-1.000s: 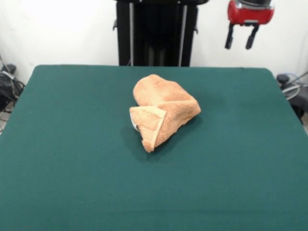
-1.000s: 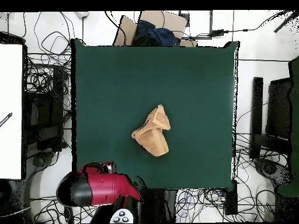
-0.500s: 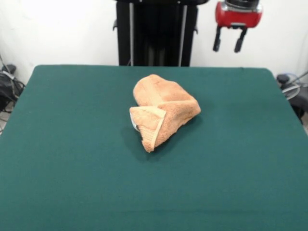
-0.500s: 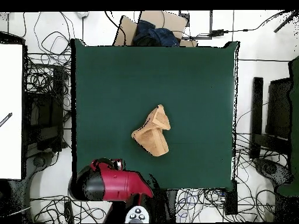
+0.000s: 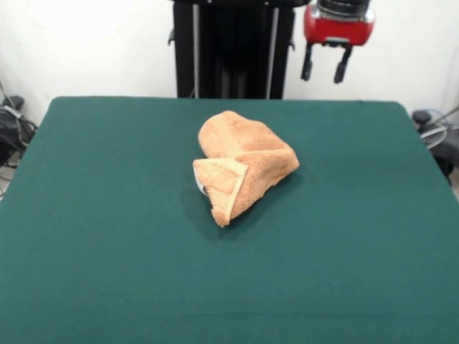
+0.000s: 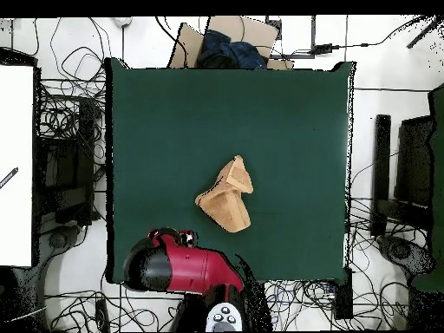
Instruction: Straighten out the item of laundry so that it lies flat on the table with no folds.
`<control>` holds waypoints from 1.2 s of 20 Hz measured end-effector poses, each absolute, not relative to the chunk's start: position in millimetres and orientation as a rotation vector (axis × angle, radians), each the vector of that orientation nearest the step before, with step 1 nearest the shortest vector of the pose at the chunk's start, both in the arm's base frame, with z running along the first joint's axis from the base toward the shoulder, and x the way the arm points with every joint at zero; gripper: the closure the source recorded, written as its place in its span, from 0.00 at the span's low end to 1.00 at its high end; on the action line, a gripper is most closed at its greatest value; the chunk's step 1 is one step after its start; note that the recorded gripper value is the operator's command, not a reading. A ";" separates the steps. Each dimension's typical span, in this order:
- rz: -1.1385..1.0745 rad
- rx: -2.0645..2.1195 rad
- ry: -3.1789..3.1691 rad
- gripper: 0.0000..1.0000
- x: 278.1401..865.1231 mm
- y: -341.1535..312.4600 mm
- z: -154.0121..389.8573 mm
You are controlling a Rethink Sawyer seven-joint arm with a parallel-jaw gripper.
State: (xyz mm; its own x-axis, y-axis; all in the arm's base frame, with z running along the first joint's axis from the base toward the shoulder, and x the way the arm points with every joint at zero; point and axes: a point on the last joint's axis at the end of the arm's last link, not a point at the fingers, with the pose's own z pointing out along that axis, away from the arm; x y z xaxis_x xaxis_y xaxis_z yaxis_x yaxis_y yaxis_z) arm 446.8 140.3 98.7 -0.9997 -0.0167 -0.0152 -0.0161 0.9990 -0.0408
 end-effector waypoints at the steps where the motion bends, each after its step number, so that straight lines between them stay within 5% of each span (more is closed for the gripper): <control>1: -0.064 -0.016 3.127 0.00 449.0 137.3 96.9; 24: -0.094 0.145 3.133 0.00 467.5 73.9 27.0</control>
State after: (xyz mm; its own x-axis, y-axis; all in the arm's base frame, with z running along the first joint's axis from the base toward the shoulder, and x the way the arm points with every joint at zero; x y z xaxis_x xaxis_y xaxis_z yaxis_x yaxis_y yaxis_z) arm 467.5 73.9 27.0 -0.9957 0.0925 -0.0061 0.0927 0.9939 -0.0599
